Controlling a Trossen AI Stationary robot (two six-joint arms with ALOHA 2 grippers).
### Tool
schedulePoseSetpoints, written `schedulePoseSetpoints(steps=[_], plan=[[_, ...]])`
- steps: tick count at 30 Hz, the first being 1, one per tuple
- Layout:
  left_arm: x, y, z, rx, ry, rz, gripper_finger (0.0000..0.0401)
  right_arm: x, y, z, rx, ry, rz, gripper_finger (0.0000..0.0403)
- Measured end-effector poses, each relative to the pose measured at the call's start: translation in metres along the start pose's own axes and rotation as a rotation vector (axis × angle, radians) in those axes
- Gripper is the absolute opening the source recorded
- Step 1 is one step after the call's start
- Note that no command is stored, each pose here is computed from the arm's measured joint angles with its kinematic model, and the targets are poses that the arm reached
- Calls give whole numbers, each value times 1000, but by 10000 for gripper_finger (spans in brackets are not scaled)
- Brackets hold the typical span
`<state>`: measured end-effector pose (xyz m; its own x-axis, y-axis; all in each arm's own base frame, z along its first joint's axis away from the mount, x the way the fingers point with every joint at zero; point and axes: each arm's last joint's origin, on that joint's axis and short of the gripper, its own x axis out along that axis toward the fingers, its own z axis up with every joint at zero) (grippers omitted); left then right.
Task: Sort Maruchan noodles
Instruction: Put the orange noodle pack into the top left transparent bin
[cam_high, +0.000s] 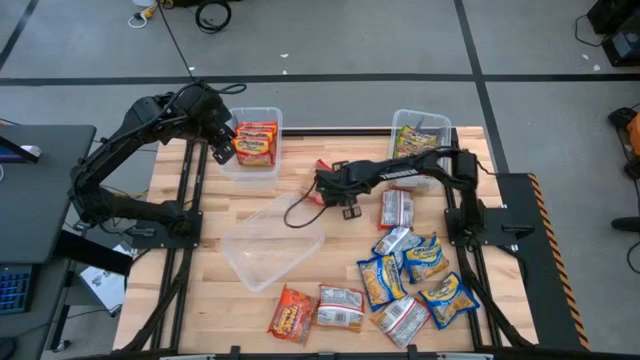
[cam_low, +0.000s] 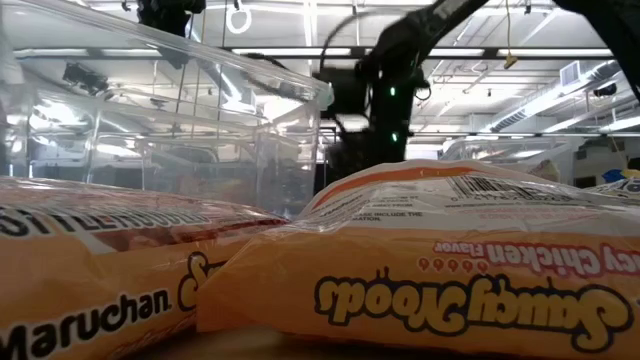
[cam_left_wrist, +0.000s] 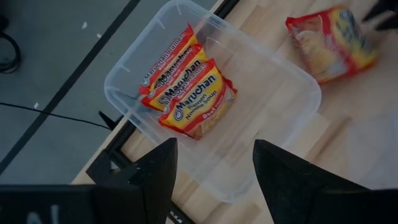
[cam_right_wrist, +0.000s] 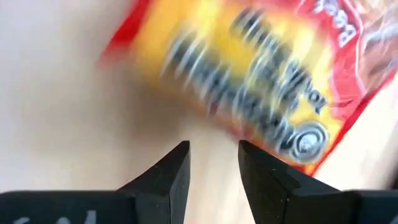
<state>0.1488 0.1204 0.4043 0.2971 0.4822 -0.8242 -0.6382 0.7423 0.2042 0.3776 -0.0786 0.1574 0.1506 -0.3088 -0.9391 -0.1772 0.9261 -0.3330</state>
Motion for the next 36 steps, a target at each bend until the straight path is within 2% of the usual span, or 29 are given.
schedulePoseSetpoints(steps=[4,8,11,15,17,19,23,28,30,33,36], plan=[[0,1,0,13,-2,9,215,-26,-2,11,22,-174,-24,141],[0,1,0,69,-1,9,215,-33,-13,5,59,-161,-76,141],[0,-2,-1,123,2,-30,215,-23,-22,-5,98,-98,-32,141],[-1,-6,-1,147,0,-88,215,-21,-24,-3,155,-183,91,141],[-1,-7,-1,151,-1,-94,215,-25,-19,6,134,-247,83,141],[-1,-7,-1,152,-1,-93,215,-28,-15,14,98,-299,29,143],[-1,-7,-1,154,-1,-94,215,-24,-6,21,-55,-359,-83,154],[-1,-7,-1,153,0,-94,215,-13,9,18,-245,-401,-70,189],[-1,-7,-1,151,0,-94,215,-7,12,15,-248,-401,-83,207],[-1,-7,-1,151,-1,-94,215,2,14,11,-222,-409,-181,231],[-1,-7,-1,151,-1,-94,215,11,16,5,-197,-414,-241,236]])
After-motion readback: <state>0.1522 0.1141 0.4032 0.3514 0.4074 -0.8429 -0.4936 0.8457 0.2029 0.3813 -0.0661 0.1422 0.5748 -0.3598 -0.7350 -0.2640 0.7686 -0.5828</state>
